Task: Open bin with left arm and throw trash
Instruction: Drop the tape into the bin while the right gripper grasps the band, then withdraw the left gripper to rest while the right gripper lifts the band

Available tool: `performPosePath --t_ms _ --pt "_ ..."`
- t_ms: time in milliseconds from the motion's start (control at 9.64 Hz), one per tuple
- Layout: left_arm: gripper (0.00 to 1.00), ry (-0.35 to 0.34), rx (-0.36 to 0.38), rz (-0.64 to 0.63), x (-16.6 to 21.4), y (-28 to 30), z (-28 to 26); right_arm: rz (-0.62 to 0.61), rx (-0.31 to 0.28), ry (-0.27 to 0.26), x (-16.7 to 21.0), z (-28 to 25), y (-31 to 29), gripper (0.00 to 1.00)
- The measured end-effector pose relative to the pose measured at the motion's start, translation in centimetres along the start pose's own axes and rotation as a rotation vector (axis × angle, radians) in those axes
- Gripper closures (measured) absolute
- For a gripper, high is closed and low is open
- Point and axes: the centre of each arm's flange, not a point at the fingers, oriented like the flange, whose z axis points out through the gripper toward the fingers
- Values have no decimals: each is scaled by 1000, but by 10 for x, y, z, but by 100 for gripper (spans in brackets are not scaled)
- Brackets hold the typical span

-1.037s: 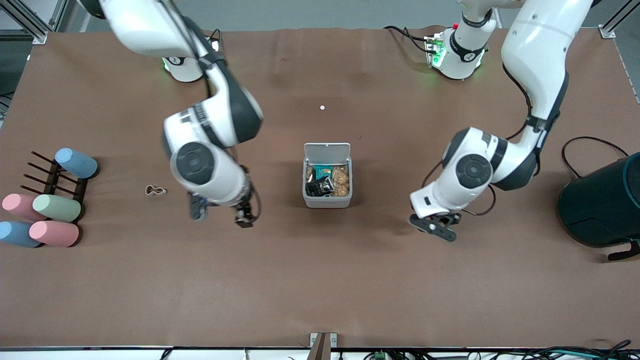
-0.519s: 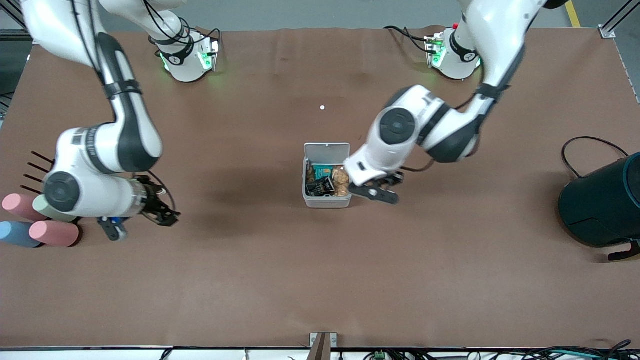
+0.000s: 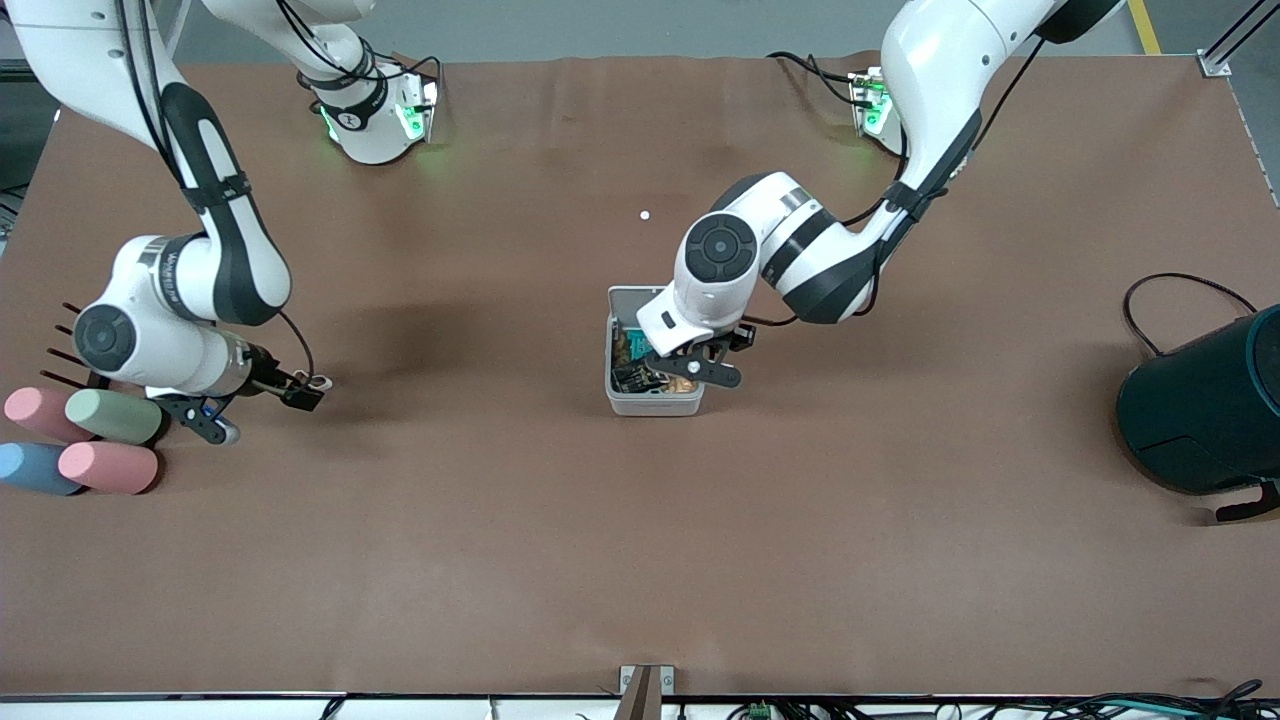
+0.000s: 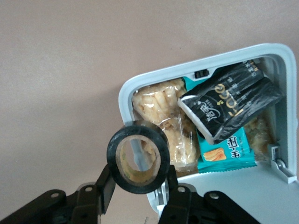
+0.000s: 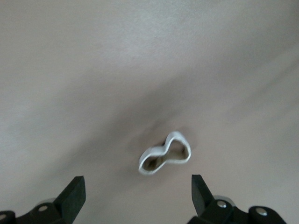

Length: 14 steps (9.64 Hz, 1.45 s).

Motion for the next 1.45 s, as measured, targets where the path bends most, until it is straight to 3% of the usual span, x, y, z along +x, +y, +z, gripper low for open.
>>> performPosePath --t_ms 104,415,622,830,933,1141,1452 --pt "52 -3 1 4 -2 4 2 -22 8 34 -2 14 10 0" --pt "52 -15 7 5 -11 24 12 -46 -1 28 -6 44 21 0" --pt "50 -3 18 2 -7 18 10 -56 9 57 -6 60 18 0" --pt "40 8 26 -2 -3 12 8 -58 8 57 -7 69 17 2" --pt "28 11 26 -4 -1 11 7 -58 7 55 -8 69 17 3" --pt "1 19 22 -19 5 2 2 -64 6 45 -9 66 14 34" --pt "0 45 36 -100 27 -53 -42 -60 -16 -7 -12 61 17 79"
